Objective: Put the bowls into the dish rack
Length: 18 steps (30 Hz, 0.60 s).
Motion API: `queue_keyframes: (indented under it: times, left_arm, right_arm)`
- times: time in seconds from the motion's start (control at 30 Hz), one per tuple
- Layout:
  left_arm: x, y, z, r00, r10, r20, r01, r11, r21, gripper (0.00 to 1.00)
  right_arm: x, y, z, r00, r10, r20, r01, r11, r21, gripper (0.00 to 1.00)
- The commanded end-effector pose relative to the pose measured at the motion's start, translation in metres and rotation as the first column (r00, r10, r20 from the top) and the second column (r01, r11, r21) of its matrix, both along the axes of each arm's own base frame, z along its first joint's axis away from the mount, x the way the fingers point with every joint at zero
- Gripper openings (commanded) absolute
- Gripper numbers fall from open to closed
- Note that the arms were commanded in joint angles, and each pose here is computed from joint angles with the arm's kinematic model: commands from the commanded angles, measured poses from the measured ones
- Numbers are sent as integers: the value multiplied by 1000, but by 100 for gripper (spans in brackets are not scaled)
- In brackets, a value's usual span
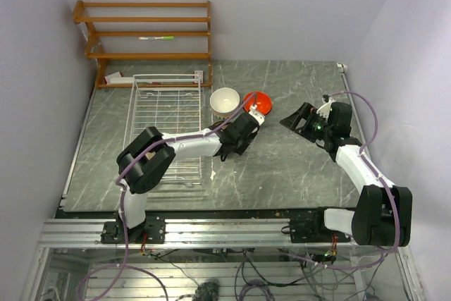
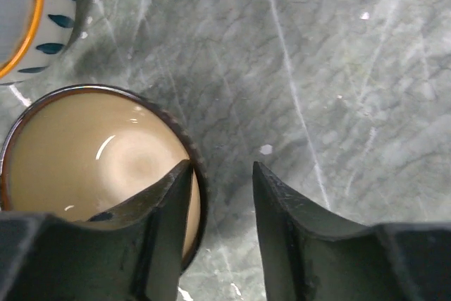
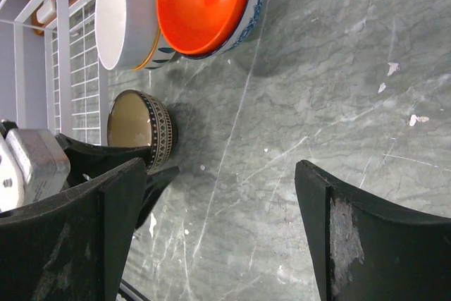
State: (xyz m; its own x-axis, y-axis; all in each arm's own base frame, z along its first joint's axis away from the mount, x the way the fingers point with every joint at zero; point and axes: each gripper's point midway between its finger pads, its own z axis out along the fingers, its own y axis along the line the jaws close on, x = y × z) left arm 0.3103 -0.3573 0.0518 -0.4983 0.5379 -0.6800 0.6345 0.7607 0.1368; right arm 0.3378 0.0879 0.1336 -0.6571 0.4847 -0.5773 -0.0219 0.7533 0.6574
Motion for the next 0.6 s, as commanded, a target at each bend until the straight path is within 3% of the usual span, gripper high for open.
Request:
queue_keyframes:
  times: [0.0, 0.1, 0.2, 0.37, 0.57]
  left_arm:
    - [19, -12, 15, 996, 45, 78, -41, 998, -45, 42]
    - [20, -10, 14, 995, 51, 82, -48, 998, -42, 31]
    - [19, -8, 13, 995, 59, 86, -56, 998, -37, 9]
    - [13, -14, 33, 995, 41, 92, -35, 997, -72, 7]
    - [-6, -42, 117, 996, -25, 82, 52, 939, -340, 7]
  right_arm:
    - [2, -1, -3, 1000, 8, 11, -8, 1000, 4, 86]
    - [2, -3, -4, 1000, 2, 8, -2, 1000, 6, 86]
    - [2, -4, -5, 1000, -3, 6, 3, 1000, 8, 85]
    - [2, -6, -6, 1000, -6, 3, 6, 1000, 7, 85]
    - [1, -6, -6, 1000, -4, 3, 4, 1000, 12, 85]
